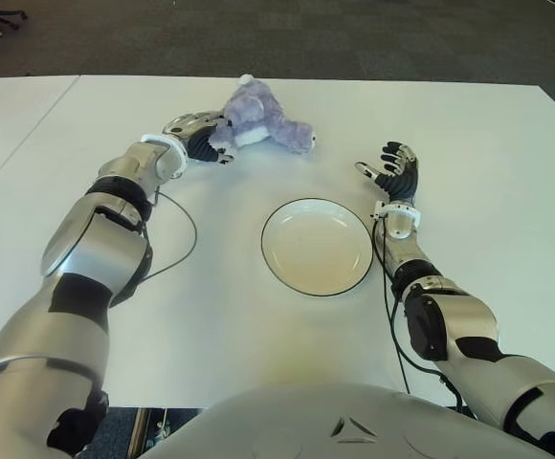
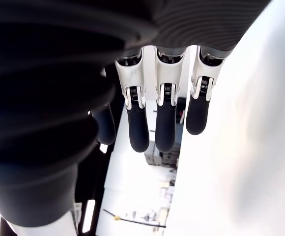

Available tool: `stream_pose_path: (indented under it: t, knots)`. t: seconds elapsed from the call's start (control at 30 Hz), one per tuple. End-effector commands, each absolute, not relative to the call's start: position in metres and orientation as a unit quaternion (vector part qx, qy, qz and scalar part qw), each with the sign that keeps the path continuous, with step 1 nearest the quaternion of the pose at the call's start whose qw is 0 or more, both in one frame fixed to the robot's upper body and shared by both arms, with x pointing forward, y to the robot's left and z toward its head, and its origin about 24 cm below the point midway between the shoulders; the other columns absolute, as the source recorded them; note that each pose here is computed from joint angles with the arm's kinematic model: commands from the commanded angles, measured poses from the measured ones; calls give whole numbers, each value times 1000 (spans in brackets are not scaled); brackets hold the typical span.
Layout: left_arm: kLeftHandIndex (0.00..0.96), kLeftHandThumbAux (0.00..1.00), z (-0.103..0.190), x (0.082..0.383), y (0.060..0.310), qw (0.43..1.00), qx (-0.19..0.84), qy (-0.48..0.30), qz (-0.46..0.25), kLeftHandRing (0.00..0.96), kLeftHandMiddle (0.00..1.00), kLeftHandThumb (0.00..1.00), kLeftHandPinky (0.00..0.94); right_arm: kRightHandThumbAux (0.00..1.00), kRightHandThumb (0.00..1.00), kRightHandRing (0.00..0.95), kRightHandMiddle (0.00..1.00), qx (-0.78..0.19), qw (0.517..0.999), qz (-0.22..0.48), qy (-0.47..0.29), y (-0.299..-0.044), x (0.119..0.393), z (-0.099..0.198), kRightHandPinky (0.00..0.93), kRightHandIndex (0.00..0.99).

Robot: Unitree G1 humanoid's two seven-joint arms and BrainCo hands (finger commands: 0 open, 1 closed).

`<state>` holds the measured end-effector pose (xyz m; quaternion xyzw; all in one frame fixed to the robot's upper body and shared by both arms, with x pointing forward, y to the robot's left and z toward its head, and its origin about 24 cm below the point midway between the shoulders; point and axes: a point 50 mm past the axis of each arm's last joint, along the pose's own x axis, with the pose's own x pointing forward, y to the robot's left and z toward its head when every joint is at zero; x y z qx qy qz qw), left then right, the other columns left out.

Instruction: Put the doll into the plate.

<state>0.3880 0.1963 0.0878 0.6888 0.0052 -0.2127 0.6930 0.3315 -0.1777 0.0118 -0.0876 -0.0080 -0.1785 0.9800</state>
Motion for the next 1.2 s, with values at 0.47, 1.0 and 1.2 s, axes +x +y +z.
stream_pose_path:
  t: [0.47,1.0,1.2]
  knots:
    - [0,391,35,370,171,691,655,105,-287,0,0,214,0,881,0,318,311,-67,958,-186,210,-176,247,-86,306,267]
    - [0,259,26,367,190,689,685,123,-201,0,0,327,0,877,0,310,307,-68,956,-188,215,-176,248,-86,297,264]
    - [0,264,19,361,201,626,755,94,-172,0,0,343,0,883,0,316,308,-62,957,-187,212,-176,249,-85,313,265]
